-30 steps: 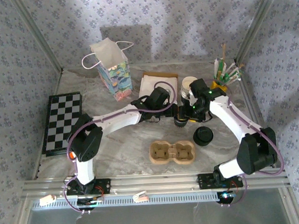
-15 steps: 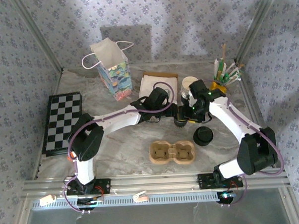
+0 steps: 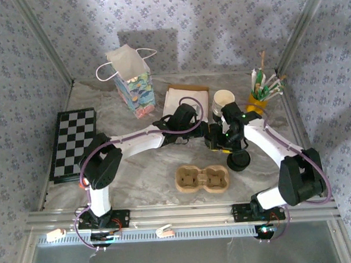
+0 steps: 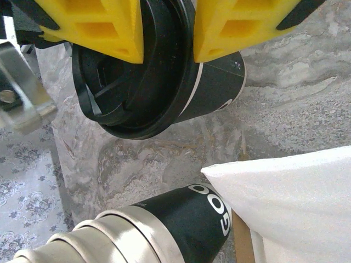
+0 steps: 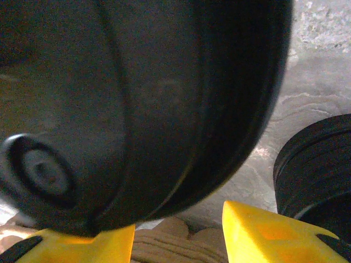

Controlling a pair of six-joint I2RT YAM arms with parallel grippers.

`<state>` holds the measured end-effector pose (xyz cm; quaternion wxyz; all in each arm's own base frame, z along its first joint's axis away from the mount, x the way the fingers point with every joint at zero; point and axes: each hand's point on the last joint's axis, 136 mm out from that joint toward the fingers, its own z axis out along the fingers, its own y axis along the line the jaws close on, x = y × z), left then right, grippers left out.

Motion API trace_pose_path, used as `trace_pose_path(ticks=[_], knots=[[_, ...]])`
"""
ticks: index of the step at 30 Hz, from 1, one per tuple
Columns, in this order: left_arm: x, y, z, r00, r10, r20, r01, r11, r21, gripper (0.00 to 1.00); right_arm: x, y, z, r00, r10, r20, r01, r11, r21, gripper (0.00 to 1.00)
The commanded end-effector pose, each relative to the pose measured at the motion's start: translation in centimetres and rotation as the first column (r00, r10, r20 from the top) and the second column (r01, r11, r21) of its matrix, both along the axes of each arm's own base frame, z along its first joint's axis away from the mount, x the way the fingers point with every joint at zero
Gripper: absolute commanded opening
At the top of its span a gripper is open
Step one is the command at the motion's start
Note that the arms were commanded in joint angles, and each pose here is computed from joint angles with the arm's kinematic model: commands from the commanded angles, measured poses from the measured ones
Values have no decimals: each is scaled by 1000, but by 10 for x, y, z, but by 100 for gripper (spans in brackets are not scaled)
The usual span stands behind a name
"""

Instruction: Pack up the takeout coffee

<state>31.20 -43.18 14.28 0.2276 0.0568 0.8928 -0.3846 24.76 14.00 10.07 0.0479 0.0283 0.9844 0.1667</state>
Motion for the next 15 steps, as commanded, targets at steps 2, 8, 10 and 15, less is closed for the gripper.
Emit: trace_pose_path(ticks=[2, 8, 10, 15], knots=[[1, 0, 0, 1000, -26, 10, 26, 999, 28, 28, -2, 8, 36, 999, -24, 49, 19, 994, 106, 48], [4, -9, 21, 996, -63, 60, 63, 998, -1, 30, -1, 1, 60, 993, -82, 87, 66, 982, 175, 50], [6, -12, 29, 994, -73, 81, 73, 997, -8, 32, 5, -6, 64, 989, -116, 93, 96, 976, 198, 51], [11, -16, 45, 989, -89, 118, 89, 996, 3, 33, 20, -15, 70, 982, -152, 117, 118, 960, 254, 51]])
